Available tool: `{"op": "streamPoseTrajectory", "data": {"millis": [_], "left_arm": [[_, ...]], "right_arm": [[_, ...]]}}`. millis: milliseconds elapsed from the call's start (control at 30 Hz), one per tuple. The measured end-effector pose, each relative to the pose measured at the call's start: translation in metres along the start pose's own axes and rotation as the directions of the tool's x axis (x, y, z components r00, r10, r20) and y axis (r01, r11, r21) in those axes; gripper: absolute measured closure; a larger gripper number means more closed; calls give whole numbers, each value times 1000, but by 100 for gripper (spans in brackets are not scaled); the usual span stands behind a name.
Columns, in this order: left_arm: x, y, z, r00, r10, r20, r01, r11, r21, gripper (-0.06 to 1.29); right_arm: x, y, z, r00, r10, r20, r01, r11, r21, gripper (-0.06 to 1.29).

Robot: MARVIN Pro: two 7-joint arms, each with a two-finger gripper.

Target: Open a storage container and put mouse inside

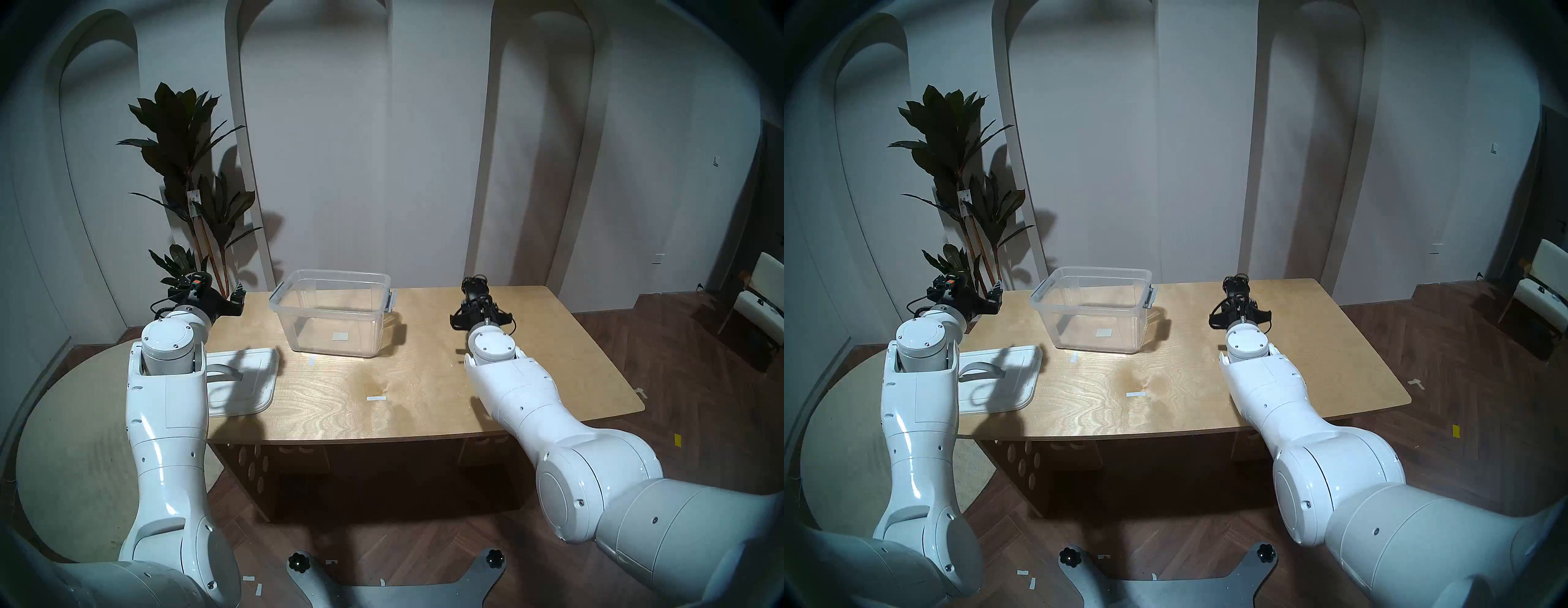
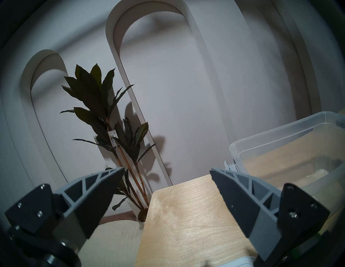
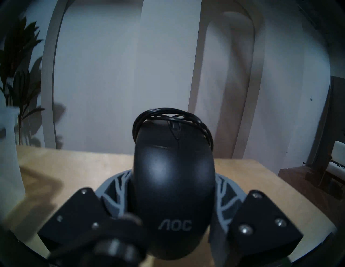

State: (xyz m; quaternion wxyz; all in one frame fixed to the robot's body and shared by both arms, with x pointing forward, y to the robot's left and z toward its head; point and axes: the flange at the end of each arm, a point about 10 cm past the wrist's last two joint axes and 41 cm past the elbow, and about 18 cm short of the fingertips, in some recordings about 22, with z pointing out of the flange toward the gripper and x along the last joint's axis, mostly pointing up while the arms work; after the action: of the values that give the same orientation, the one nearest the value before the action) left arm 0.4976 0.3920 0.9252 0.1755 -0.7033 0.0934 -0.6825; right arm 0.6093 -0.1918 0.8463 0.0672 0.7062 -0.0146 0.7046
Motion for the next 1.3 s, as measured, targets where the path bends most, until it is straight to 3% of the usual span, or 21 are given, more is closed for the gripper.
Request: {"op": "streamPoseTrajectory", "data": {"millis": [267, 433, 567, 700, 1000, 1167, 1300], "left_arm": [[-1, 0, 0, 1000, -1, 0, 1, 1000, 1, -1], [-1, 0, 0, 1000, -2, 1, 2, 1000, 1, -1], [-2, 1, 0, 1000, -3, 2, 3, 1000, 1, -1], [-2, 1, 0, 1000, -3, 2, 3, 1000, 1, -1], [-3, 1, 0, 1000, -4, 2, 4, 1000, 1, -1], [-2, 1, 0, 1000, -3, 1, 3, 1000, 1, -1], [-2, 1, 0, 1000, -2, 0, 2, 1000, 1, -1]], "right_arm": [[76, -21, 14, 982, 98, -160, -84, 992, 92, 67], [110, -42, 14, 966, 149, -212, -110, 976, 186, 67], [133, -64, 10, 958, 192, -214, -128, 952, 279, 67], [149, -88, 5, 957, 229, -180, -148, 914, 378, 67], [165, -138, -12, 956, 292, -14, -232, 787, 572, 67], [168, -158, -20, 942, 315, 116, -313, 696, 646, 67], [164, -165, -22, 922, 323, 213, -380, 648, 660, 67]]}}
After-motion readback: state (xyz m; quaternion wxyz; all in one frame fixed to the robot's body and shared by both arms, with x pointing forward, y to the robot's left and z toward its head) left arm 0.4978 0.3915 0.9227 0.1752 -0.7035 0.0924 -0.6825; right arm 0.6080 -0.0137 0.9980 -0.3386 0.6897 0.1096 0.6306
